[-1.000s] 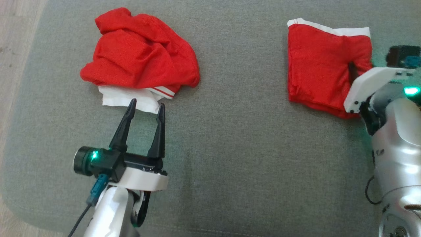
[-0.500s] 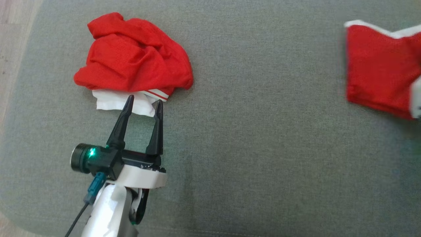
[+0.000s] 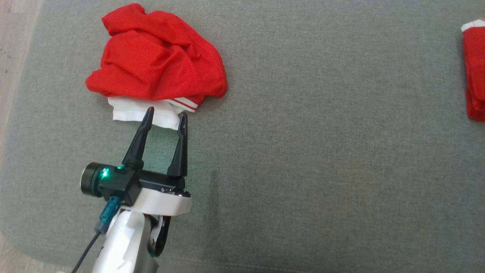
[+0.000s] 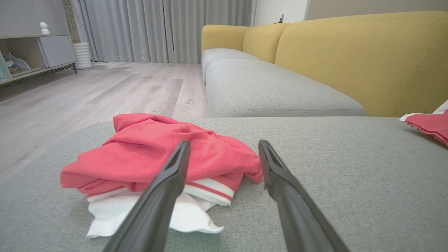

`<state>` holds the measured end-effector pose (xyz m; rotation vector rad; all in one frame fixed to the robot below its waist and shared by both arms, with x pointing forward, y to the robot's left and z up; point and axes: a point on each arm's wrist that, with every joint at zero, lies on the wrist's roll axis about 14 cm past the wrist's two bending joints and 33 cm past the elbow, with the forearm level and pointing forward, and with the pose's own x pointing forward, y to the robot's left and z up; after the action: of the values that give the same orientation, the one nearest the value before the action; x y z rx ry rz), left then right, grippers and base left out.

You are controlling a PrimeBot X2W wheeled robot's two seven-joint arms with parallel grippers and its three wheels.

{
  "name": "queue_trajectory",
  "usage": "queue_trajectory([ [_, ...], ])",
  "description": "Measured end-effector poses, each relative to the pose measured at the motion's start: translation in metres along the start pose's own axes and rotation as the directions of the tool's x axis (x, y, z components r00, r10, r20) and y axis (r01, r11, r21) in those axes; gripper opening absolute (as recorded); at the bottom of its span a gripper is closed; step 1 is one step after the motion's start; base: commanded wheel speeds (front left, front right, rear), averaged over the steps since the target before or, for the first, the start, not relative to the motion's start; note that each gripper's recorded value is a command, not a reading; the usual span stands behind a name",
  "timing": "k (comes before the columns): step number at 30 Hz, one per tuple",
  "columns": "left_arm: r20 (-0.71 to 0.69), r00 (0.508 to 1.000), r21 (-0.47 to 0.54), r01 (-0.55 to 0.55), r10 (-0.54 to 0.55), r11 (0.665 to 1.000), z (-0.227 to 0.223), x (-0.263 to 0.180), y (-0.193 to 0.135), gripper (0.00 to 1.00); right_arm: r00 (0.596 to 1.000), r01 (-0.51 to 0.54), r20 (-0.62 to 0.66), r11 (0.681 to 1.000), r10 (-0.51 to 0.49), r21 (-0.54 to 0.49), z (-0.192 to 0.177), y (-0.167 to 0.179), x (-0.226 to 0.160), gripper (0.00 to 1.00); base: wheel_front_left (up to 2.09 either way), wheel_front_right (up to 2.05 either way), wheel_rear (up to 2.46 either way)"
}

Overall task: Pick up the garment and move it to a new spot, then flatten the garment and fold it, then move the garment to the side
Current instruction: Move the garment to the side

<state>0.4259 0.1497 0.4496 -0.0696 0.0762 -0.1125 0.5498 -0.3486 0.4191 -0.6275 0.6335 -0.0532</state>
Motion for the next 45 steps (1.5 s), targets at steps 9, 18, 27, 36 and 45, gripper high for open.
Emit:
queue_trajectory([
  [9, 0.018, 1.000, 0.004, 0.001, -0.001, 1.000, 0.007, -0.001, 0.000, 1.00, 0.999, 0.025, 0.035, 0.998, -0.026, 0.049, 0.010, -0.004, -0.005, 1.00, 0.00, 0.00, 0.00],
  [18, 0.081, 0.997, 0.005, 0.013, -0.013, 1.000, 0.031, -0.010, -0.007, 1.00, 0.958, -0.031, 0.286, 0.984, -0.021, 0.175, 0.077, 0.018, -0.037, 1.00, 0.00, 0.00, 0.00],
  [27, 0.137, 0.990, 0.008, 0.036, -0.037, 0.999, 0.051, -0.023, -0.019, 1.00, 0.739, -0.325, 0.673, 0.867, -0.018, 0.379, 0.173, 0.086, -0.123, 1.00, 0.00, 0.00, 0.00],
  [36, 0.146, 0.988, 0.009, 0.047, -0.047, 0.999, 0.053, -0.040, -0.025, 1.00, 0.688, -0.467, 0.725, 0.744, -0.032, 0.477, 0.132, 0.131, -0.186, 1.00, 0.00, 0.00, 0.00],
  [45, 0.118, 0.993, -0.055, 0.038, -0.031, 0.998, 0.041, -0.057, -0.023, 1.00, 0.719, -0.503, 0.695, 0.673, -0.022, 0.542, 0.084, 0.153, -0.214, 1.00, 0.00, 0.00, 0.00],
])
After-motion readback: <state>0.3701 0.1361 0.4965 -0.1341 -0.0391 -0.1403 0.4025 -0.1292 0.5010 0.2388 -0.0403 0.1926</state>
